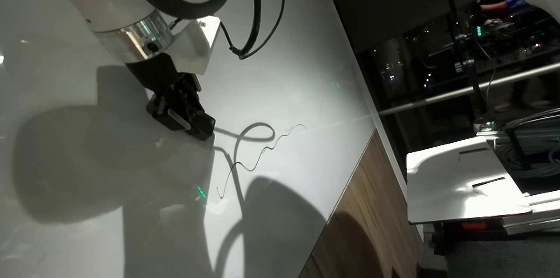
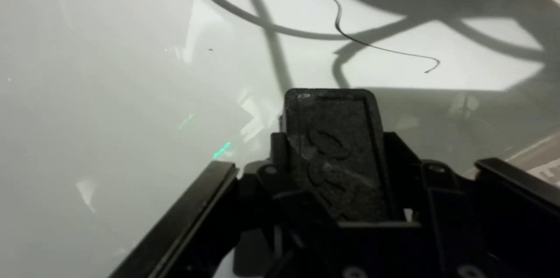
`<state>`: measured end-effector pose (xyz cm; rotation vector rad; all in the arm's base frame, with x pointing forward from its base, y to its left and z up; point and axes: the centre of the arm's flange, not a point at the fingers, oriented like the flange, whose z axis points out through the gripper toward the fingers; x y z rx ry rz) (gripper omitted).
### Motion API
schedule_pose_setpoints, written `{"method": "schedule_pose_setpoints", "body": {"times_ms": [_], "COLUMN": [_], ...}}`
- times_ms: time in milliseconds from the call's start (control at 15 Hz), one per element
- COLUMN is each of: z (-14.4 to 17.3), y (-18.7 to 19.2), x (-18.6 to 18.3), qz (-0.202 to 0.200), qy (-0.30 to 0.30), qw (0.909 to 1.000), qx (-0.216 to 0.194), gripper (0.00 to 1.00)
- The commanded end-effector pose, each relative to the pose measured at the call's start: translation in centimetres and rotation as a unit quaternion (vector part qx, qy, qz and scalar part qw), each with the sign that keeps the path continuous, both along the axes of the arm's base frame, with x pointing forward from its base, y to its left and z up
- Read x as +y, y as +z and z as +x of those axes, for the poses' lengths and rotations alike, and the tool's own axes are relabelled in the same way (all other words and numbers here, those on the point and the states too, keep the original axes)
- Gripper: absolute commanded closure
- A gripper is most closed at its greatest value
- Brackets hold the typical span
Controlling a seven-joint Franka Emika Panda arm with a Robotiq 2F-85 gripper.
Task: Use the eraser to wipe the whiteboard.
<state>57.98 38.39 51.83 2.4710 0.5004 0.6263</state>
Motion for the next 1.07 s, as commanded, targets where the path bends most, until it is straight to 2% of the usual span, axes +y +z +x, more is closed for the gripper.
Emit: {"method": "schedule_pose_setpoints", "body": {"times_ms": [0,267,467,667,1000], "z": [2.0,1.1,1.7,2.2,2.8], "y": [6.1,9.4,11.3,9.3,2.9], "x": [-6.0,-12.0,-16.9,-17.1,-12.9], "qz": [-0.016,-0.016,-0.018,-0.022,-0.018], "qy": [-0.014,-0.055,-0.071,-0.069,-0.048], "qw": [0.9979,0.9945,0.993,0.994,0.9973], "qx": [-0.061,-0.088,-0.093,-0.082,-0.053], "gripper": [0.7,0.7,0.7,0.7,0.7]}}
